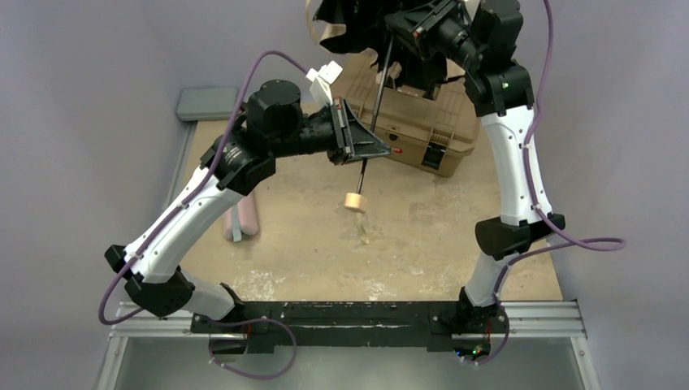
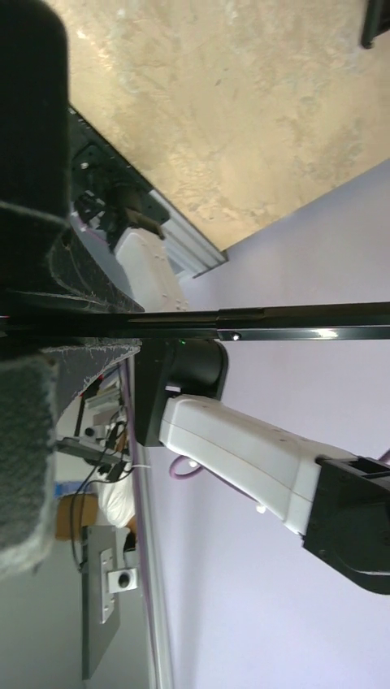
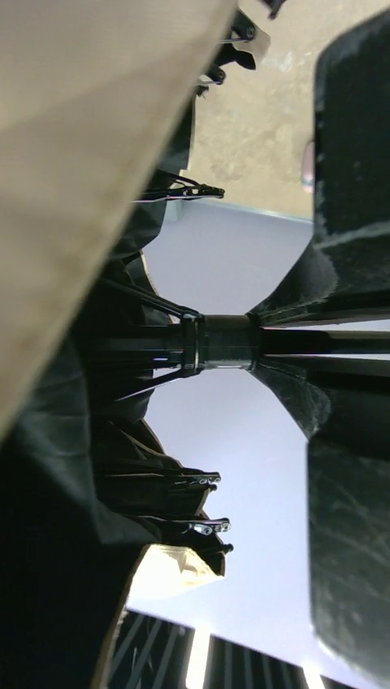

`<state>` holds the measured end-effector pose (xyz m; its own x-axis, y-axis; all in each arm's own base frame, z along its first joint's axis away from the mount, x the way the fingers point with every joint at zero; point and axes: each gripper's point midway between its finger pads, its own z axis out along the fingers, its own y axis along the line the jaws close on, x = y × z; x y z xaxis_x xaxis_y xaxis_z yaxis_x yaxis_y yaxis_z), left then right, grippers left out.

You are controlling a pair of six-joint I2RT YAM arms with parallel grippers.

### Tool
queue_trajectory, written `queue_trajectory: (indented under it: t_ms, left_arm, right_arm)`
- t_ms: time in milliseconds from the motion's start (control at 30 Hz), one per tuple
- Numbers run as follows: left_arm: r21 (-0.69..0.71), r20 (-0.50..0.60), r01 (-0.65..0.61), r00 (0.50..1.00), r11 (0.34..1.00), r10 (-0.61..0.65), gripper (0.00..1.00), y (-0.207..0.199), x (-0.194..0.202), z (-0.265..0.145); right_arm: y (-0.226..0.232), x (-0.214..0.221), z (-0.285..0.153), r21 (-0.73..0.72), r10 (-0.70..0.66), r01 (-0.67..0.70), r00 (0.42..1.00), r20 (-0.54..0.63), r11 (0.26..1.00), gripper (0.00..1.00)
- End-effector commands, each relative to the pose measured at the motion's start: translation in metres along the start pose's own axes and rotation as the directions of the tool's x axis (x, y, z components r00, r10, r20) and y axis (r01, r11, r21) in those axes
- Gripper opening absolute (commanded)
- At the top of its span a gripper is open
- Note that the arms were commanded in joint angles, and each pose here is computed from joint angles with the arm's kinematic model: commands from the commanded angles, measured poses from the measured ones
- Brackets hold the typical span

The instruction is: Open the umbrella

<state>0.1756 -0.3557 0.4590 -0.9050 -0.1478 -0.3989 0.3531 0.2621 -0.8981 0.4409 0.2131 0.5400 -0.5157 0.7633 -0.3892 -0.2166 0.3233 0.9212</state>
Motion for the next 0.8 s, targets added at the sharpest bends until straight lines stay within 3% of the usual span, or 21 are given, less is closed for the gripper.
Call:
queue_trajectory:
  t_ms: [0, 167, 267, 600, 767]
  left_arm:
    - [0.076, -0.531, 0.069, 0.847, 0.995, -0.018, 0.0, -0.039, 0.129, -0.06]
    - [0.082, -0.553, 0.093, 0.832, 0.992, -0.032, 0.0, -0.048, 0.138, -0.057]
    - [0.074, -0.586, 0.106, 0.809, 0.992, -0.043, 0.0, -0.048, 0.149, -0.06]
    - [-0.024, -0.663, 0.142, 0.739, 0.99, -0.122, 0.0, -0.025, 0.197, -0.087]
    - [-0.074, -0.64, 0.155, 0.75, 0.985, -0.166, 0.0, -0.01, 0.206, -0.096]
  right_arm:
    - [0.039, -0.217, -0.042, -0.186, 0.118, 0.06, 0.578, 0.807, 0.981, 0.16]
    - [0.036, -0.238, -0.058, -0.171, 0.126, 0.065, 0.438, 0.89, 0.983, 0.15]
    - [0.028, -0.245, -0.059, -0.139, 0.099, 0.079, 0.384, 0.918, 0.987, 0.18]
    - [-0.003, -0.264, -0.048, -0.114, 0.093, 0.057, 0.283, 0.955, 0.992, 0.19]
    - [-0.011, -0.266, -0.039, -0.147, 0.129, 0.046, 0.279, 0.952, 0.988, 0.19]
